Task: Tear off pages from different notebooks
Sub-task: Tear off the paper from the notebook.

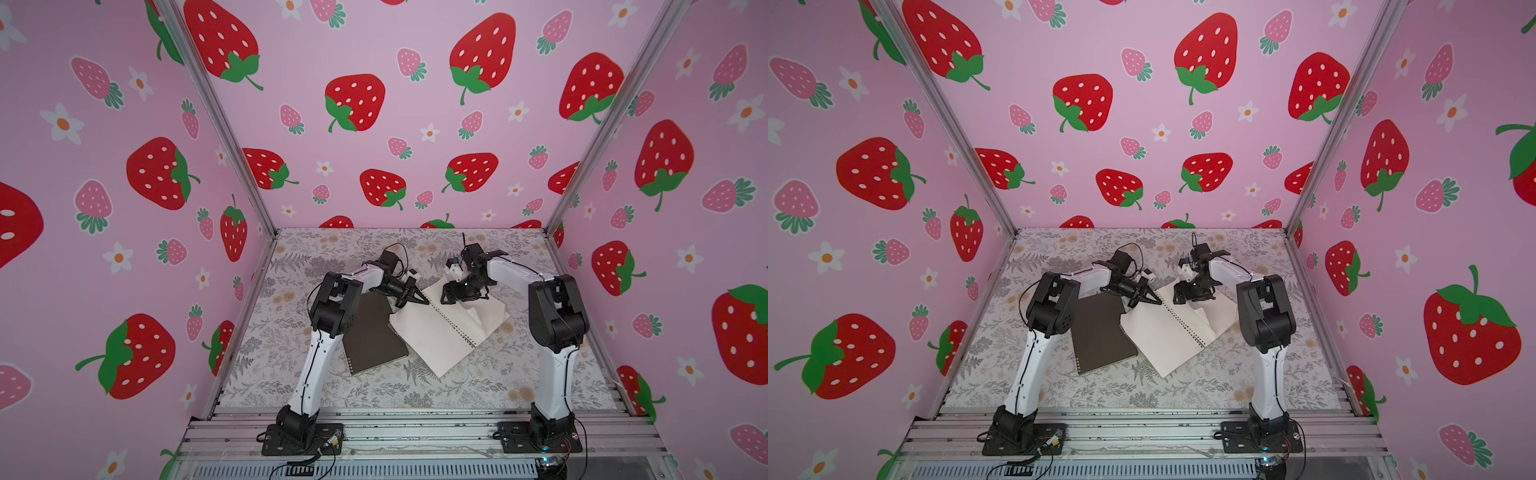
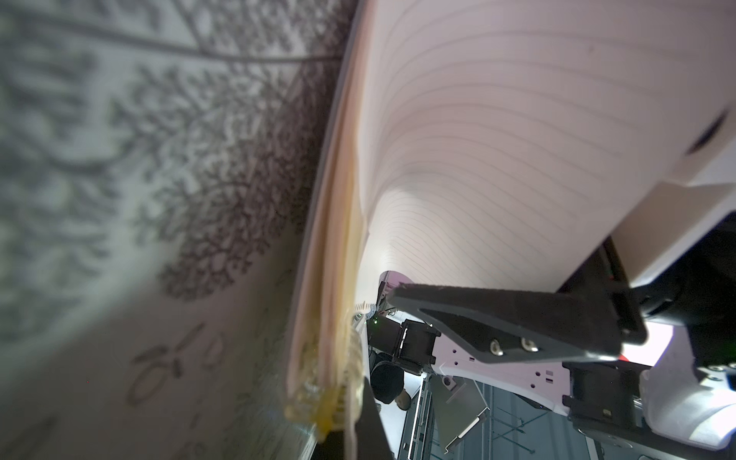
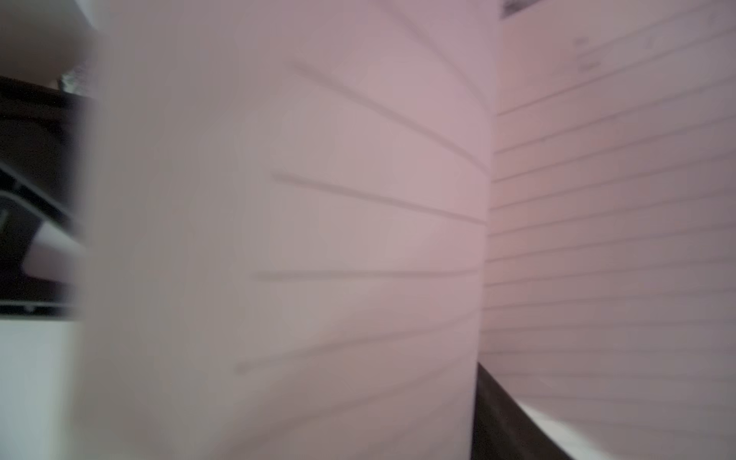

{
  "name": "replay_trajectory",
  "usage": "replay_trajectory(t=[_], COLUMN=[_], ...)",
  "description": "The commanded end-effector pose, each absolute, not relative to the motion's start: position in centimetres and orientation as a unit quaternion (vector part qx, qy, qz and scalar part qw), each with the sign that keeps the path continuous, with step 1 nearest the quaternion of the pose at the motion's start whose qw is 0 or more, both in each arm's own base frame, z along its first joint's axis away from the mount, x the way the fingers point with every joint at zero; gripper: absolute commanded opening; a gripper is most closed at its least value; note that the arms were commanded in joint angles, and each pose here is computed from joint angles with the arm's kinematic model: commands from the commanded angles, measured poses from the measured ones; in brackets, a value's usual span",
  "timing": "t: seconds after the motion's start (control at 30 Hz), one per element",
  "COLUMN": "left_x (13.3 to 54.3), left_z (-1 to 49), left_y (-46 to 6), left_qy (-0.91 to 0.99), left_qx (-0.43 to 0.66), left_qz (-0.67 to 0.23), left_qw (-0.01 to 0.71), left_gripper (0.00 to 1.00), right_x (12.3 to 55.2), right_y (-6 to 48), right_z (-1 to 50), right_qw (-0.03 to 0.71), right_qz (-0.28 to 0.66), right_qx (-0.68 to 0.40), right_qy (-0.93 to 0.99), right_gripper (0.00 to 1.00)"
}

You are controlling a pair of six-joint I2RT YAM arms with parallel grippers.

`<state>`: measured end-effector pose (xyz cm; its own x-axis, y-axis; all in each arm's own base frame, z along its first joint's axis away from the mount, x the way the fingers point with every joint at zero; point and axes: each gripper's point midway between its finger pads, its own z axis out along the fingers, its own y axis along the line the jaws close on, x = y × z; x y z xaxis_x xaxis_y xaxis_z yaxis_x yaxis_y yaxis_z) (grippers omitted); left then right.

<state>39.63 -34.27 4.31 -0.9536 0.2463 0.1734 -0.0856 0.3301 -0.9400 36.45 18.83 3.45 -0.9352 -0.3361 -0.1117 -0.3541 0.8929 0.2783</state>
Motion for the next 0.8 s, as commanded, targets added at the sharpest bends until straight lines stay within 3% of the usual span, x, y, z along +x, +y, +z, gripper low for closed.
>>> replay_trajectory(t=[0.0, 0.2, 0.37, 0.77], left_x=[40.5, 40.4, 40.4, 40.4], left_z=[6.4, 6.0, 5.8, 6.5], left_y=[-34.5, -34.5, -34.6, -34.7], left_qy=[-0.792, -0.792, -0.792, -0.79], left_qx=[-0.069, -0.065, -0.063, -0.068], left_qz=[0.594, 0.594, 0.594, 0.596], left_qw=[0.125, 0.129, 0.13, 0.127], left_gripper=[0.0, 0.0, 0.0, 0.0], right_x=[33.4, 29.9, 28.8, 28.0], right_y=[17.4, 14.7, 14.6, 9.7], right_z=[3.6, 4.6, 5.8, 5.5], right_qw=[0.005, 0.004, 0.015, 0.006], right_qz=[0.115, 0.071, 0.081, -0.017], right_qx=[-0.14, -0.104, -0.086, -0.033], right_qy=[0.983, 0.992, 0.993, 0.999], right_gripper=[0.74, 0.76, 0.76, 0.67])
